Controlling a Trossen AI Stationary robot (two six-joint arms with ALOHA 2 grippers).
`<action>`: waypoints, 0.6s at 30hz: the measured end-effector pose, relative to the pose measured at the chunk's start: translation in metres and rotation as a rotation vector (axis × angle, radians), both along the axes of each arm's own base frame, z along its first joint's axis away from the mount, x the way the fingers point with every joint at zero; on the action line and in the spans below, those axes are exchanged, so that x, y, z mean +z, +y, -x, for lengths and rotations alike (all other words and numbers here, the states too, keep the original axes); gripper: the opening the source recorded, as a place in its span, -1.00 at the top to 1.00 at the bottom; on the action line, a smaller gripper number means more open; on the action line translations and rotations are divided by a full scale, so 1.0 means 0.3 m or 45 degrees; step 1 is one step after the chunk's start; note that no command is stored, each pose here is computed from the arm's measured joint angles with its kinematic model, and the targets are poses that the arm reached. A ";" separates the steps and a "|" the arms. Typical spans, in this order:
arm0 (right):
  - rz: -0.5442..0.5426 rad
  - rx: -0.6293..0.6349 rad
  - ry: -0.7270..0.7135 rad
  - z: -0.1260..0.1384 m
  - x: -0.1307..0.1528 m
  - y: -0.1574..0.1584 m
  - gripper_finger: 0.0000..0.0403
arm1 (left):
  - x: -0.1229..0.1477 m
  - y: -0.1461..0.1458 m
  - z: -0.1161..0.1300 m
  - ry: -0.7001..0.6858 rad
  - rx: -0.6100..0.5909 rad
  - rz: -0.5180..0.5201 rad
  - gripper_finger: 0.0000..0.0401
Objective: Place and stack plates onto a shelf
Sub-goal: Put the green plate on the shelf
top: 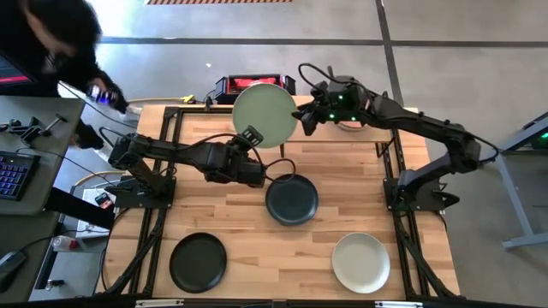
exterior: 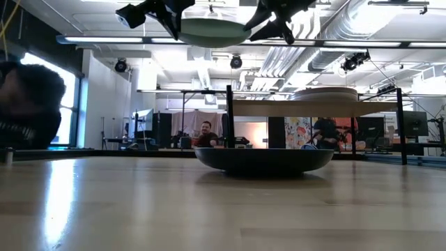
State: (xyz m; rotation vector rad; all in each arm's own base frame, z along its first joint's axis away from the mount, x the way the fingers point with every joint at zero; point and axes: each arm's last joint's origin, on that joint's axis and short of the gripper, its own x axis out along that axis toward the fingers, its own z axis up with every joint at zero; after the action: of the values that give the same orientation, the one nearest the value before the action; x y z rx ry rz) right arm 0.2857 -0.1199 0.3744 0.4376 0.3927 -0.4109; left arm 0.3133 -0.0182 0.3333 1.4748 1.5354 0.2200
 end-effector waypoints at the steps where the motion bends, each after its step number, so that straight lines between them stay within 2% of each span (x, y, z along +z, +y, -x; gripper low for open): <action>1: -0.002 0.000 0.004 -0.003 -0.003 -0.001 0.26 | 0.000 0.000 0.000 0.002 -0.001 0.001 1.00; 6: -0.004 -0.001 0.006 -0.006 -0.007 -0.003 0.37 | 0.000 0.000 -0.001 -0.002 -0.001 0.002 1.00; 18: -0.016 -0.024 -0.018 -0.009 -0.003 -0.005 0.95 | 0.002 -0.002 -0.014 -0.049 -0.011 0.008 1.00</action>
State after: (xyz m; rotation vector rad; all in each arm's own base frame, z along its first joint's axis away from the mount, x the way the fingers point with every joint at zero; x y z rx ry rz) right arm 0.2883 -0.1215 0.3735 0.4560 0.3780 -0.4236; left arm 0.3176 -0.0188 0.3339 1.4641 1.4977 0.2369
